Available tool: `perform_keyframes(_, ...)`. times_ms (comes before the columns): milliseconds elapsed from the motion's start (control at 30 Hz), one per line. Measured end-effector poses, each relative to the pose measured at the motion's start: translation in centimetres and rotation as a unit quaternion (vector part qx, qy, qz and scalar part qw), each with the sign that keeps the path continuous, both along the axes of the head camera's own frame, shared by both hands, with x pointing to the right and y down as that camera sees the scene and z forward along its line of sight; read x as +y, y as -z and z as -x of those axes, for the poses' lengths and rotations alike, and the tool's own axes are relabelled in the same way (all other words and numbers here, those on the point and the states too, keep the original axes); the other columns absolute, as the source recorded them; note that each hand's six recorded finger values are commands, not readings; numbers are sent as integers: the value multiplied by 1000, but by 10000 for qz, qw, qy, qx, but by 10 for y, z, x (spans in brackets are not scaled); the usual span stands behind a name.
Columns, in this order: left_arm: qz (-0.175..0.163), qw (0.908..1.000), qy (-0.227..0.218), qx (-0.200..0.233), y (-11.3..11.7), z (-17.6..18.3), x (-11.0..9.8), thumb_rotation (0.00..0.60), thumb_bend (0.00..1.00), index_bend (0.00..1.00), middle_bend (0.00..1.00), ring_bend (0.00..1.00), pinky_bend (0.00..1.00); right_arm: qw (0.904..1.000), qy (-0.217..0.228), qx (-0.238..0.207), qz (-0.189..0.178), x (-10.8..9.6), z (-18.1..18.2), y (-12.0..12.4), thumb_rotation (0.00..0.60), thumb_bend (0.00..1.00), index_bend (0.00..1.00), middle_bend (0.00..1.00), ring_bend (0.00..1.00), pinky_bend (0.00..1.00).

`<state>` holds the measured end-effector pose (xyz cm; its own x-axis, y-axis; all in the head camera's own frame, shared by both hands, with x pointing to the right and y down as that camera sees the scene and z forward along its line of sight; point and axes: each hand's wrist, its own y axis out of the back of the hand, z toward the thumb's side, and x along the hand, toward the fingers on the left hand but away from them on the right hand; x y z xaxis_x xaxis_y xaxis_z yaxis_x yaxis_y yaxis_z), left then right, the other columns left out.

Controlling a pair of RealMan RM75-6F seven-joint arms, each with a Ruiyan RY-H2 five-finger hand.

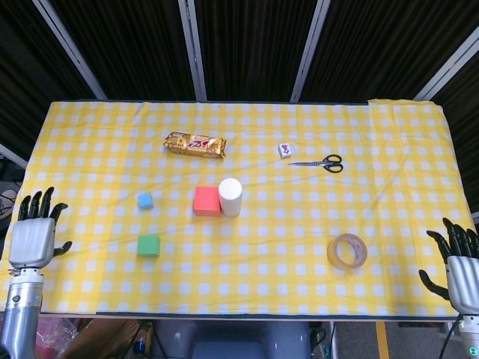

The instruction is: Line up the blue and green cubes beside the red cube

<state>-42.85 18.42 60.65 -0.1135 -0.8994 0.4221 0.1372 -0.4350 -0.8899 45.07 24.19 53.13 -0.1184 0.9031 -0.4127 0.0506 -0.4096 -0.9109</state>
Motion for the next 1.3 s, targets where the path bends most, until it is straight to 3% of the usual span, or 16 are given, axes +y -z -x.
perform_keyframes(367, 309, 9992, -12, -269, -26, -37, 19, 600, 86, 248, 0, 0, 0, 9999, 56, -93, -85, 0, 2, 7, 600, 317, 211, 0, 0, 0)
perform_keyframes(667, 309, 9993, -27, -223, -40, -54, 26, 600, 50, 231, 0, 0, 0, 9999, 60, -102, -81, 0, 2, 7, 600, 317, 211, 0, 0, 0)
perform_keyframes(900, 403, 9990, -90, -163, -54, -67, 33, 600, 50, 271, 0, 0, 0, 9999, 73, -111, -74, 0, 2, 7, 600, 317, 212, 0, 0, 0)
perform_keyframes(1300, 274, 9994, -199, 21, -65, -102, 39, 600, 50, 273, 0, 0, 0, 9999, 80, -140, -57, -2, 3, 7, 600, 317, 211, 0, 0, 0)
